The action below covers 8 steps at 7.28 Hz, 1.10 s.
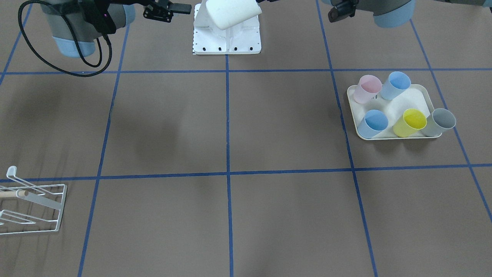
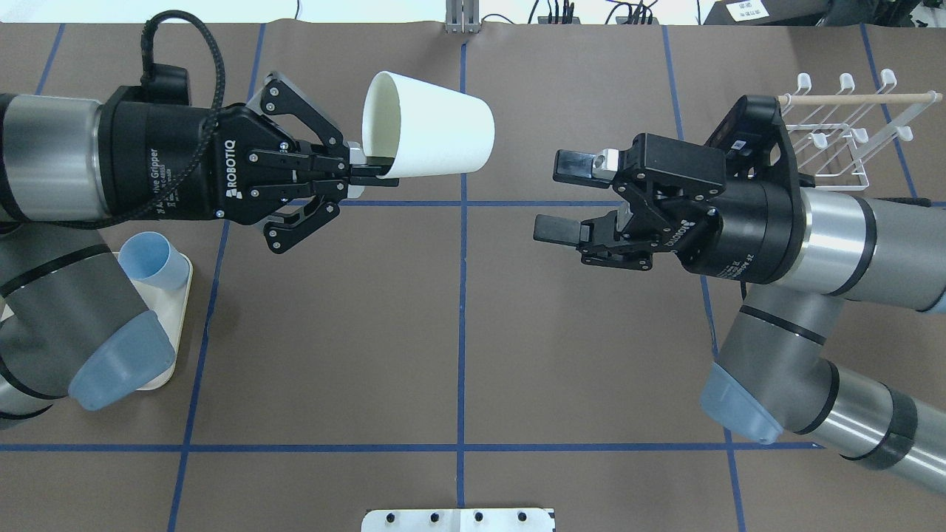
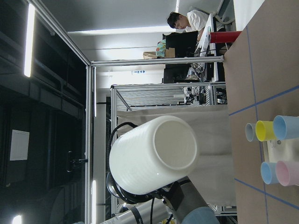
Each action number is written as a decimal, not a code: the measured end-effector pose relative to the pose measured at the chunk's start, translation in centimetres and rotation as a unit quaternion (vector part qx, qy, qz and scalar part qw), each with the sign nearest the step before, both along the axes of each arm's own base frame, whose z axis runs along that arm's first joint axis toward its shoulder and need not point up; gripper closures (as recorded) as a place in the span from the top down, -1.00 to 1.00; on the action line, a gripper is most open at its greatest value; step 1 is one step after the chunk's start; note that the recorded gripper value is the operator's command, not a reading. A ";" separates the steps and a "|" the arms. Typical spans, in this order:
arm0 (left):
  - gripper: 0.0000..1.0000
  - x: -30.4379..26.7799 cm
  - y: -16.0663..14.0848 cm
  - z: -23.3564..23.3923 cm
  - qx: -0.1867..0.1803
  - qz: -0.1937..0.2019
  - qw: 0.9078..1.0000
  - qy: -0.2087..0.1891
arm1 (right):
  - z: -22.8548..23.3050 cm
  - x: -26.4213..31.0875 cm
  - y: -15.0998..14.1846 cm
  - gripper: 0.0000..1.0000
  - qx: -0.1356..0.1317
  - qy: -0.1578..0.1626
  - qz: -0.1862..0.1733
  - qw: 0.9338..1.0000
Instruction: Transfer IKEA cup to right arm and place on rack
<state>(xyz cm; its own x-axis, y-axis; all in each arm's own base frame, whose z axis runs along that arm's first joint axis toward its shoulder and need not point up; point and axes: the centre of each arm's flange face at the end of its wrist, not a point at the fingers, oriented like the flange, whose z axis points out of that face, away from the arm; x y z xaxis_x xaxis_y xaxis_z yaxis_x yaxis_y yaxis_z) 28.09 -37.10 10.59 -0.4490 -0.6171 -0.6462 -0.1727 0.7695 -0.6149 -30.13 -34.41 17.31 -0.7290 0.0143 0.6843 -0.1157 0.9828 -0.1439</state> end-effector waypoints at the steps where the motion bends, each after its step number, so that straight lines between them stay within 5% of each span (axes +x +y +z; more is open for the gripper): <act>1: -1.00 0.2 0.6 0.0 -0.001 0.014 1.000 0.016 | -0.5 -0.1 0.1 0.98 -0.003 -0.010 0.003 1.000; 8: -1.00 1.2 3.7 -0.8 -0.003 0.055 0.994 0.092 | -1.9 -0.7 1.5 0.98 -0.006 -0.062 0.001 0.998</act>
